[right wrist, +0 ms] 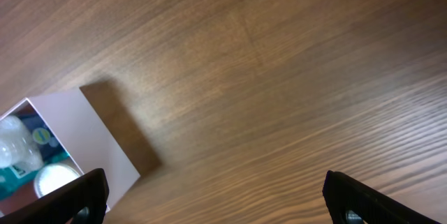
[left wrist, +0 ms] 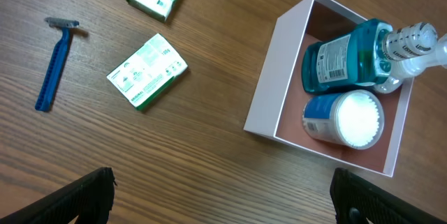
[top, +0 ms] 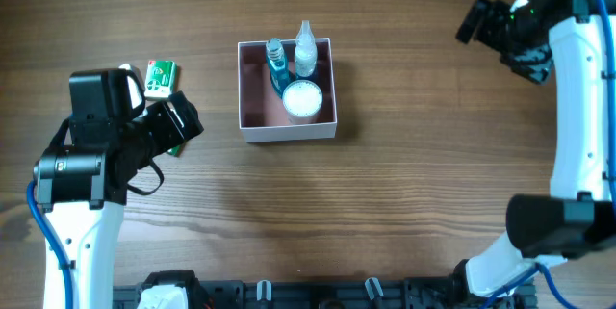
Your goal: Pack container
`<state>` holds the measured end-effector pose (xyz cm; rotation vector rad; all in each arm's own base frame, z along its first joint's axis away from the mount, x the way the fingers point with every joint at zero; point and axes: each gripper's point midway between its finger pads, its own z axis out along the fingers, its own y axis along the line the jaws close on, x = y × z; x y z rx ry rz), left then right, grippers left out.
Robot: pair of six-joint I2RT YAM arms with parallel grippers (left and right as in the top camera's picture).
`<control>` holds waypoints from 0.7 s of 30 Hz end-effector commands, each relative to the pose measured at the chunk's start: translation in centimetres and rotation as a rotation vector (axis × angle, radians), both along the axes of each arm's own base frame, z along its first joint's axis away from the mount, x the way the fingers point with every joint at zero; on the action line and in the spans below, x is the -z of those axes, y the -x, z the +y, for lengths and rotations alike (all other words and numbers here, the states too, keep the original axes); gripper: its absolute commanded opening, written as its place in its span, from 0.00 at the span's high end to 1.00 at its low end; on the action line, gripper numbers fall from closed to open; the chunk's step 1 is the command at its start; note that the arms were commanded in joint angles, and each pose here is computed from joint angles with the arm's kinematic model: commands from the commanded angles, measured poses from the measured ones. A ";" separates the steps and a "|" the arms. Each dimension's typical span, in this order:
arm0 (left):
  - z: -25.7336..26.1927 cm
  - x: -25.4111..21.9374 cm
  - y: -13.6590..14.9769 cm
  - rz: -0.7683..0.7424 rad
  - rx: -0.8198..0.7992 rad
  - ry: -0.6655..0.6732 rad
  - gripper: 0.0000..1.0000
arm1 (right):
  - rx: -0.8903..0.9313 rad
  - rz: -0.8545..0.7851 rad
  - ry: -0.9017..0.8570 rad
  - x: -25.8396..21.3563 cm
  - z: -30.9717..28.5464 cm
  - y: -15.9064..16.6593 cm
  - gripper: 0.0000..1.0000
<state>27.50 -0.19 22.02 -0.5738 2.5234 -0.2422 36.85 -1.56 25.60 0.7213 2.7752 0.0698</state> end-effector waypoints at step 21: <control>0.6 0.1 0.3 0.026 0.021 -0.060 0.01 | -0.098 -0.055 -0.013 9.9 1.3 14.0 0.00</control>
